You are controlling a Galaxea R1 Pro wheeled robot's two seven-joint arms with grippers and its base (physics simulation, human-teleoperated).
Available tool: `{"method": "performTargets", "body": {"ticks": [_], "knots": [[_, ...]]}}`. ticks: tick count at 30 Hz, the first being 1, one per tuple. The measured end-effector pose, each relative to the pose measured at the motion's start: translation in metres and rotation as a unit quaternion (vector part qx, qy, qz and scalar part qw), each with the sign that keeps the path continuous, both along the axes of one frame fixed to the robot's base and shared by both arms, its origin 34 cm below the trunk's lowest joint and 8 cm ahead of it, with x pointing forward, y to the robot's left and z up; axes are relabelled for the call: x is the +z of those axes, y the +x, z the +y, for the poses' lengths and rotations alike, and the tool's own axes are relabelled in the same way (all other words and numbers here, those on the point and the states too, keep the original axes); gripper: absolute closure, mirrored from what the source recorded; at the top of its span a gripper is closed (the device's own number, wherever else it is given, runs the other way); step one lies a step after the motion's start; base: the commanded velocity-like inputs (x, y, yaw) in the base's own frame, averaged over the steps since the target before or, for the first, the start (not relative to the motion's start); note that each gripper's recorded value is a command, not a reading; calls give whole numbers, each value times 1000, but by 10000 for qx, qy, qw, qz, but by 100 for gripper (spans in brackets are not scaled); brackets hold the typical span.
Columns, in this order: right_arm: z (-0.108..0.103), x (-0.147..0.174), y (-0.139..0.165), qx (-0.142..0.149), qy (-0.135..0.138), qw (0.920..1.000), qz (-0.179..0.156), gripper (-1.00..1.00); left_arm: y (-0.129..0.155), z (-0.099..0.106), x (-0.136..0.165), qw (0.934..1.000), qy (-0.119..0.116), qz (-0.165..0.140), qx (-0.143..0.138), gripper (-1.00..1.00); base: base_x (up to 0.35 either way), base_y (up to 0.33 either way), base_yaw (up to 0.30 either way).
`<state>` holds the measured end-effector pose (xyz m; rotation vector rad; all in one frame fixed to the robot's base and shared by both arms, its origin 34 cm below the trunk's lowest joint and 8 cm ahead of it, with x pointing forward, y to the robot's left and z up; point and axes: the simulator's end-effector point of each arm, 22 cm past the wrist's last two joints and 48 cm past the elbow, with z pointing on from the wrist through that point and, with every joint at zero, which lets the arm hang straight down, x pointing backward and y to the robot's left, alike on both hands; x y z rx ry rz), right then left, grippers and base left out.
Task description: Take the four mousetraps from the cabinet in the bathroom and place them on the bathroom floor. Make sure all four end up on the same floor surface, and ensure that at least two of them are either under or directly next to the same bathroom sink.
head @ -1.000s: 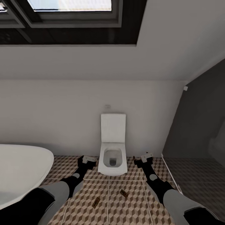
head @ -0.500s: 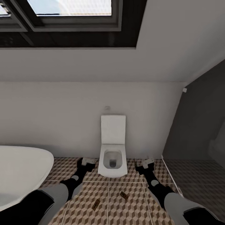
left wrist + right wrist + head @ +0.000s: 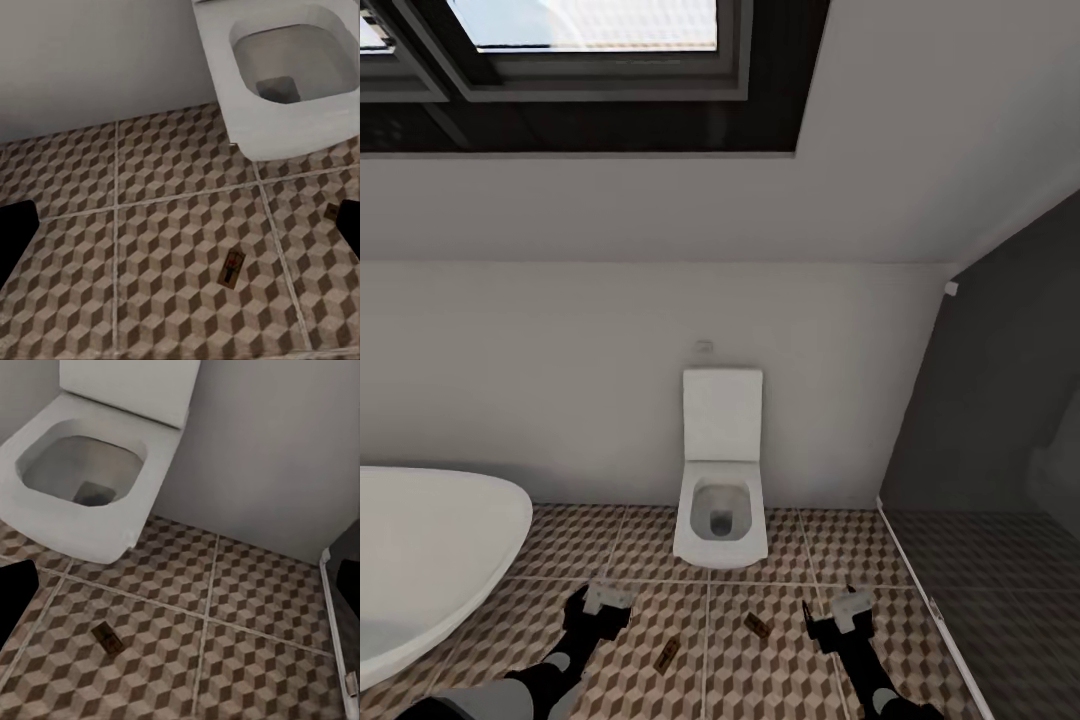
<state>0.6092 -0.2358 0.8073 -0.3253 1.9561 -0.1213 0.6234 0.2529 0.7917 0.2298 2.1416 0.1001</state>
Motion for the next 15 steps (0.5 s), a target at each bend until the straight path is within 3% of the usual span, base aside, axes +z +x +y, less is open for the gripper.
{"method": "performTargets", "body": {"ticks": [7,15], "knots": [[-3,-28,-44,-22,34,9997,244,-100,-49,20,-34,9992,119,379,74,-100,0,0,0],[-8,-34,-62,-261,219,9992,220,-100,-92,47,-58,9975,260,638,173,-100,0,0,0]]}}
